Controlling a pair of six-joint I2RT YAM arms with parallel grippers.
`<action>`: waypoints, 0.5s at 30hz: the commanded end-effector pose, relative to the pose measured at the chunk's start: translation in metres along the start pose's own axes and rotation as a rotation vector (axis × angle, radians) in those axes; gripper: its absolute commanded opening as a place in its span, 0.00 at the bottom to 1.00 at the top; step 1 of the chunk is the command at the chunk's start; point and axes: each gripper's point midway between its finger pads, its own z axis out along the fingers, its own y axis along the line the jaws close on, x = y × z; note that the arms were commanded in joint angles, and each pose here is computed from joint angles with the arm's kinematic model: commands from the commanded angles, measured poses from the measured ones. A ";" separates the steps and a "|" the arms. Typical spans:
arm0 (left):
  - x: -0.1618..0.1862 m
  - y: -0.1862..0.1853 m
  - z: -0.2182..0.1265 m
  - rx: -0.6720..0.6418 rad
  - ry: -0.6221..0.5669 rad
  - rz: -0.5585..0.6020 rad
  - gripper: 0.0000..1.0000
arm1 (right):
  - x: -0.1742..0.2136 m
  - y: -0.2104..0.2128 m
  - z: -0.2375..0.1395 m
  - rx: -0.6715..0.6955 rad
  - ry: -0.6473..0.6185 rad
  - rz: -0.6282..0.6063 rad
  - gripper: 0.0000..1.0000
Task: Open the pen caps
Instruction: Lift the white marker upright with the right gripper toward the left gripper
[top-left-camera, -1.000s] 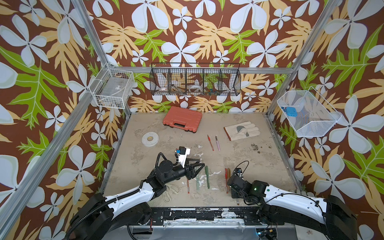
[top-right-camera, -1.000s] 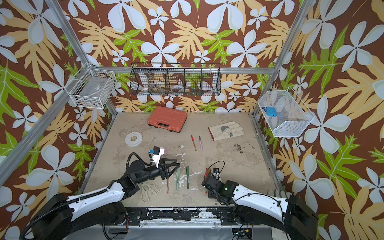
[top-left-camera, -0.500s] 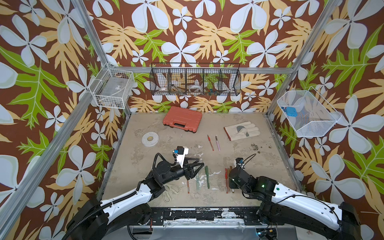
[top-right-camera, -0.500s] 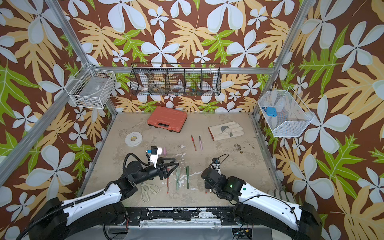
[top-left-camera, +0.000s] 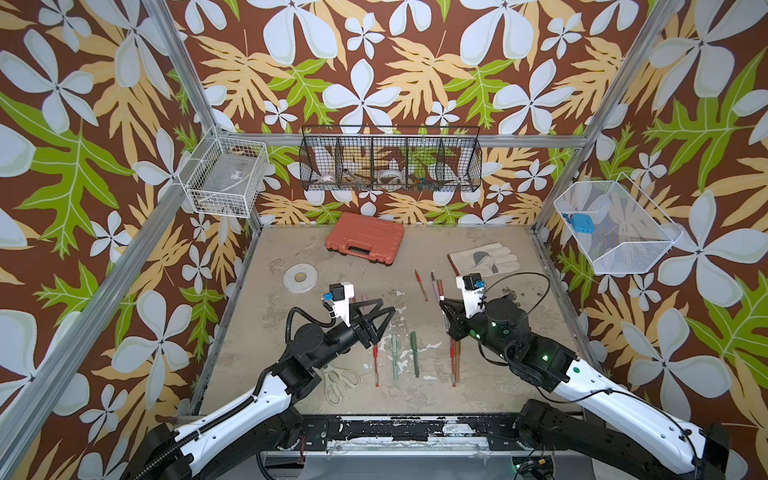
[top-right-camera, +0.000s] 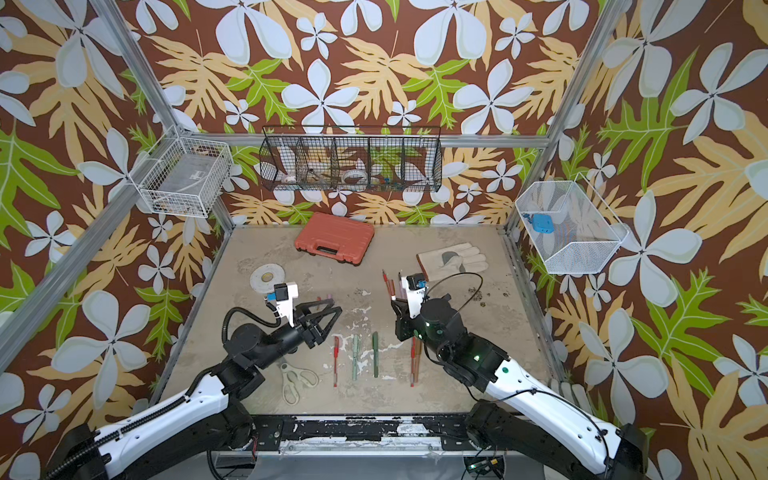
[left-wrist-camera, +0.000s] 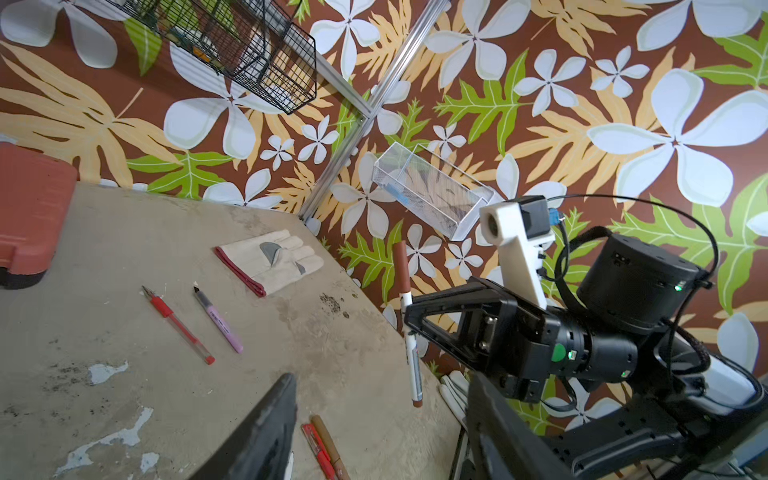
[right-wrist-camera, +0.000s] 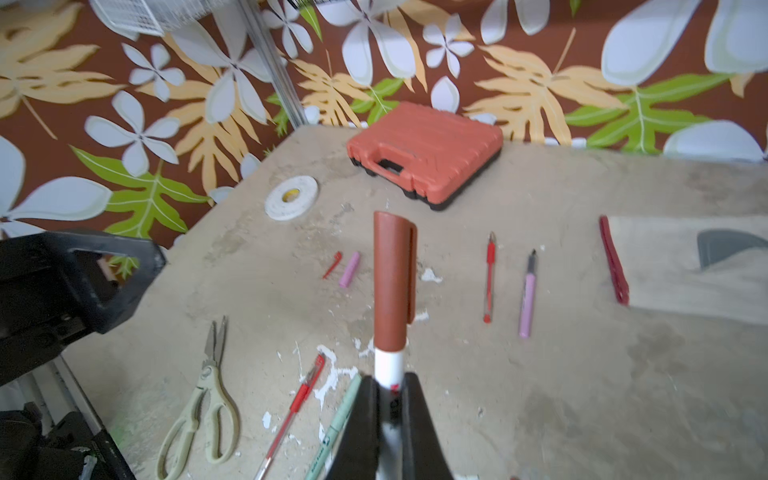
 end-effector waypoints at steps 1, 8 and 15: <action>-0.015 -0.010 0.012 0.034 -0.024 -0.017 0.66 | -0.026 0.040 -0.001 -0.255 -0.100 -0.072 0.09; 0.001 -0.021 0.023 0.149 0.024 0.072 0.65 | -0.007 0.066 0.004 -0.443 -0.091 -0.138 0.09; 0.013 -0.017 0.019 0.162 0.043 0.092 0.65 | 0.014 0.076 0.005 -0.532 -0.061 -0.163 0.09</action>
